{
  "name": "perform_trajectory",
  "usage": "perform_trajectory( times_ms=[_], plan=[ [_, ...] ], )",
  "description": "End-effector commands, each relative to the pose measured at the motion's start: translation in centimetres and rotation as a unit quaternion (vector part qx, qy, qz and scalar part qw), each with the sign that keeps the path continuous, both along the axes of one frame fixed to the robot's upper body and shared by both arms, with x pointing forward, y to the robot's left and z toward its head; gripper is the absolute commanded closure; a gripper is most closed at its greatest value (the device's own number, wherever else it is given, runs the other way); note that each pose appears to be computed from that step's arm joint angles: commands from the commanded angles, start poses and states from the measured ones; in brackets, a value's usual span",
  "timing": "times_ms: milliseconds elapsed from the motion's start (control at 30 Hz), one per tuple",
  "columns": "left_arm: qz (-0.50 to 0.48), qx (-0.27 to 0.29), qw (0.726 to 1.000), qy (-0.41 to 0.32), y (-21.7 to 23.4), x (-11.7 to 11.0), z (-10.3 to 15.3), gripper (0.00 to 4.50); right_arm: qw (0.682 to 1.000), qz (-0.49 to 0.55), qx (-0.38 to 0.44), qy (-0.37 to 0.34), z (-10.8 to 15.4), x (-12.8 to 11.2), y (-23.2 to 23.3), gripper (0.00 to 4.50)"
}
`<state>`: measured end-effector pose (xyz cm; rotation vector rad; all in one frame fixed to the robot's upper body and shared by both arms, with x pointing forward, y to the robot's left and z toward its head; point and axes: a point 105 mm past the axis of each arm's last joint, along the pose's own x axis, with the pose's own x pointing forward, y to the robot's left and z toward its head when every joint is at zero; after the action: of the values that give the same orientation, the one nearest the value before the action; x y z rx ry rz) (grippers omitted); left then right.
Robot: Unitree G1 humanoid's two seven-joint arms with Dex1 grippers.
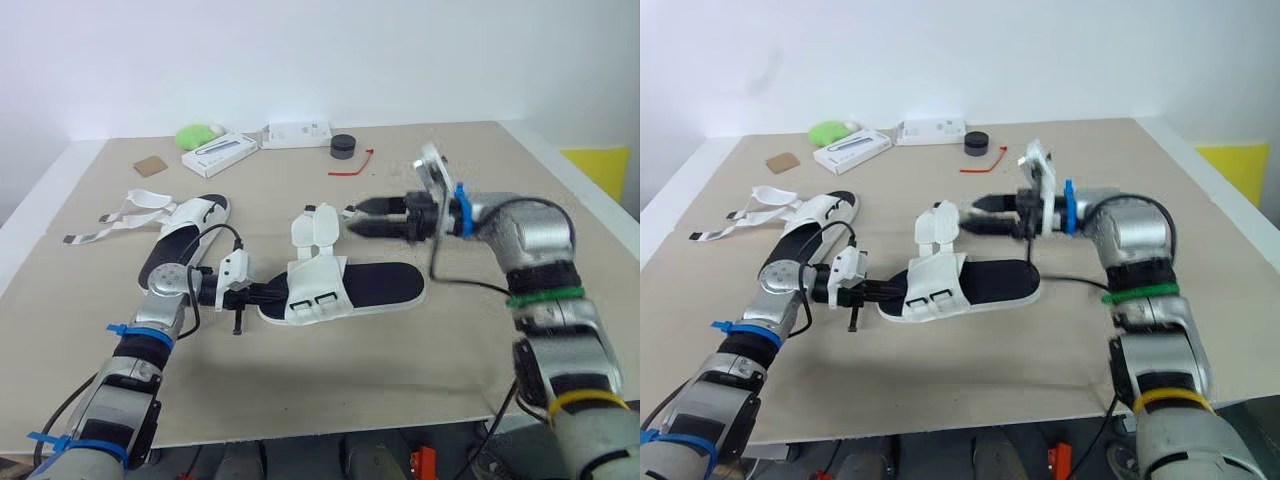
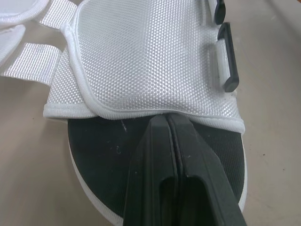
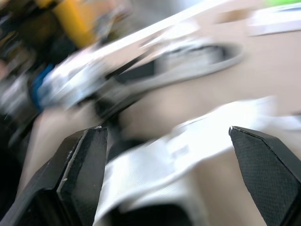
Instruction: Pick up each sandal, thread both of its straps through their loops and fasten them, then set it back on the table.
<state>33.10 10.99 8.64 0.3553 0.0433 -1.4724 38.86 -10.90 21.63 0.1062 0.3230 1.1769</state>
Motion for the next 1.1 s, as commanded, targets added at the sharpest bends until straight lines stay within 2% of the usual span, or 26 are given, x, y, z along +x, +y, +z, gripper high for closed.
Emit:
perform_trajectory(
  times_ms=[33,167,333,600,1033,1100],
  plan=[
    [-0.025,0.077,0.993,0.090,0.4,-2.5,-5.5,4.50,0.997,-0.042,-0.004,0.066,-0.3,1.3,0.5,0.06],
    [-0.030,0.080,0.993,0.081,0.2,-2.4,-5.3,4.50,0.994,-0.028,-0.029,0.104,-1.7,1.2,1.2,0.06],
    [-0.033,0.081,0.993,0.079,0.1,-2.4,-5.4,4.50,0.992,0.001,-0.044,0.116,-2.6,0.8,2.3,0.06],
    [-0.032,0.080,0.993,0.080,0.0,-2.7,-5.8,4.50,0.993,0.051,0.005,0.106,-0.9,0.8,6.3,0.06],
    [-0.022,0.073,0.994,0.078,0.1,-2.8,-5.9,4.50,0.997,-0.011,0.057,0.057,0.9,3.2,6.9,0.06],
    [-0.021,0.071,0.994,0.078,0.1,-2.7,-5.8,4.50,0.997,-0.017,0.054,0.054,1.0,3.3,6.7,0.65]
  ],
)
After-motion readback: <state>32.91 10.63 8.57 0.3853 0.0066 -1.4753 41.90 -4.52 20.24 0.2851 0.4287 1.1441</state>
